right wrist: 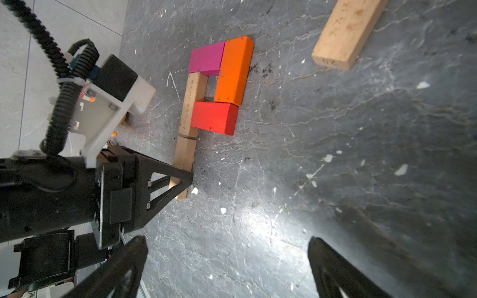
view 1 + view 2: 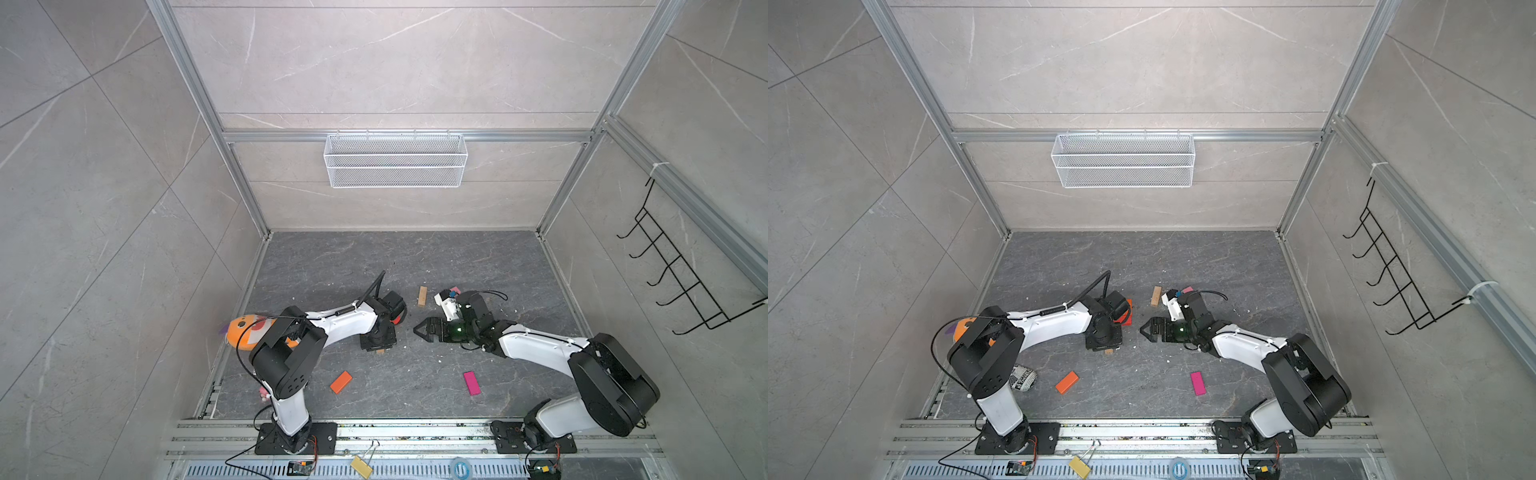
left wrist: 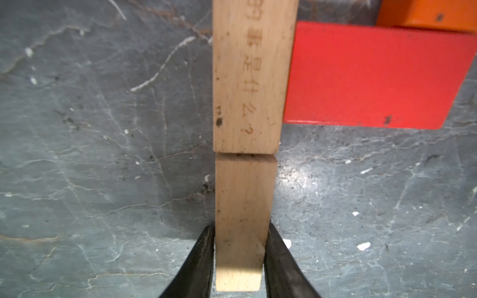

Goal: Assemble the letter p with building blocks
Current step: Assemble the building block at the center of the board.

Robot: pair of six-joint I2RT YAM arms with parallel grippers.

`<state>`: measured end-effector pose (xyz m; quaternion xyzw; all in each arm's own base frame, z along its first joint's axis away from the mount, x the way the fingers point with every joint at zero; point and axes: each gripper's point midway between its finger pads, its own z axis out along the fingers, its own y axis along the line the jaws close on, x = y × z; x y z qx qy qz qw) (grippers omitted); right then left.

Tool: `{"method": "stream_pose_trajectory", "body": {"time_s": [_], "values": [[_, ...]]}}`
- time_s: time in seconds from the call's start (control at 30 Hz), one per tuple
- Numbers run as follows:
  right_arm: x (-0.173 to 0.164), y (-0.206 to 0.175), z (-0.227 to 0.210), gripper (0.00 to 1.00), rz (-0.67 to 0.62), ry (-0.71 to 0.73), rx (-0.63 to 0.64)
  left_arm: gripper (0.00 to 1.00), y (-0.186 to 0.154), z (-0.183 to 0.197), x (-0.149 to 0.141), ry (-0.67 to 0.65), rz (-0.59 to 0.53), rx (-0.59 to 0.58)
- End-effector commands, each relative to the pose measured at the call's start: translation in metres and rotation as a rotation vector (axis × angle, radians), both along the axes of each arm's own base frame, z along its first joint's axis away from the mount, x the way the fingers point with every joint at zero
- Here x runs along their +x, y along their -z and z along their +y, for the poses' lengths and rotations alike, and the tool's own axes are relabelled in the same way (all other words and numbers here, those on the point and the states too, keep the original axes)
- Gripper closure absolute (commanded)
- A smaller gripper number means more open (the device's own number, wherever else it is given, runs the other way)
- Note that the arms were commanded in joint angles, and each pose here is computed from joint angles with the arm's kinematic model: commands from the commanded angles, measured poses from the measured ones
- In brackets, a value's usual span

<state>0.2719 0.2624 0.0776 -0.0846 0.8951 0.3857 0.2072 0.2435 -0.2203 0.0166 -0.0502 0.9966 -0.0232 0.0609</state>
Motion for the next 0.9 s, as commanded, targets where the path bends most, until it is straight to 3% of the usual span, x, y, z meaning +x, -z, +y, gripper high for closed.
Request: {"method": "stream_pose_trajectory", "body": {"time_s": [0.0, 0.87], "values": [[0.005, -0.004, 0.002, 0.0, 0.001, -0.003, 0.003, 0.65, 0.004, 0.013, -0.006, 0.009, 0.022, 0.055], [0.005, -0.002, 0.002, 0.0, 0.005, -0.003, -0.005, 0.65, 0.005, 0.0, 0.0, 0.037, 0.013, 0.015]]}}
